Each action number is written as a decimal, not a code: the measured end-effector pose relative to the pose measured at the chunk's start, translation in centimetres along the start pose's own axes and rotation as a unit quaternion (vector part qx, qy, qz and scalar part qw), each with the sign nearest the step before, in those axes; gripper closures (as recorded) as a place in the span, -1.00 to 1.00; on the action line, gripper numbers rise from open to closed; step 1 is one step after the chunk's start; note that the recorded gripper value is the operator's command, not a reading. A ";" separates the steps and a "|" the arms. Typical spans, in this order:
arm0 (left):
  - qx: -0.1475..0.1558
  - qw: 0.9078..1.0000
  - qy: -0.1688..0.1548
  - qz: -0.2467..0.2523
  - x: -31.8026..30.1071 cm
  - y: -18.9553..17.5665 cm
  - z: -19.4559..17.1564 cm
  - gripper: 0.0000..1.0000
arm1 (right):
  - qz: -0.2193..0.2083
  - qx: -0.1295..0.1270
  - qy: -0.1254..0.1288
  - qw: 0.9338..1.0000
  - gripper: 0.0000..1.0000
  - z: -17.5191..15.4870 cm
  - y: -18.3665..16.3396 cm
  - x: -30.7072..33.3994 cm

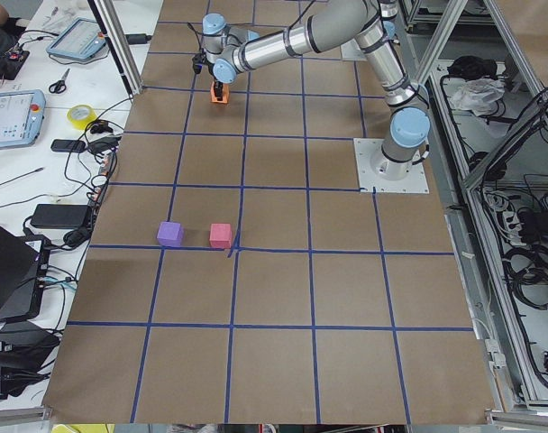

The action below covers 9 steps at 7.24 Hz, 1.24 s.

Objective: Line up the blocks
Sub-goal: 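Lower the left gripper onto the orange cube and grasp it, then carry the orange cube with the left gripper toward the purple and pink cubes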

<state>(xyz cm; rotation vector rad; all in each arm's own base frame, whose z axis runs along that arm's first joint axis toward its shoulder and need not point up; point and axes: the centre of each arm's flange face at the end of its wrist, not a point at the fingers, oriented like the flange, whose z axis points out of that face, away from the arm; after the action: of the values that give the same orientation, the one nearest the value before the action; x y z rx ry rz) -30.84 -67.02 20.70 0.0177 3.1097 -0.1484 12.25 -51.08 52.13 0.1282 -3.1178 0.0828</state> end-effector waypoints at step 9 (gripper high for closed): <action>-0.007 0.989 -0.124 -0.079 -47.8 -4.7 -8.0 1.00 | 0.002 0.010 0.002 1.000 -1.00 -0.5 0.2 0.0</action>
<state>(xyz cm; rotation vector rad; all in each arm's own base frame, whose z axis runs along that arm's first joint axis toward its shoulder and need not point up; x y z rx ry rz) 16.67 -71.38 30.51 -0.2310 2.8617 -0.1213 12.24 -50.82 52.62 0.1230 -3.1139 0.1152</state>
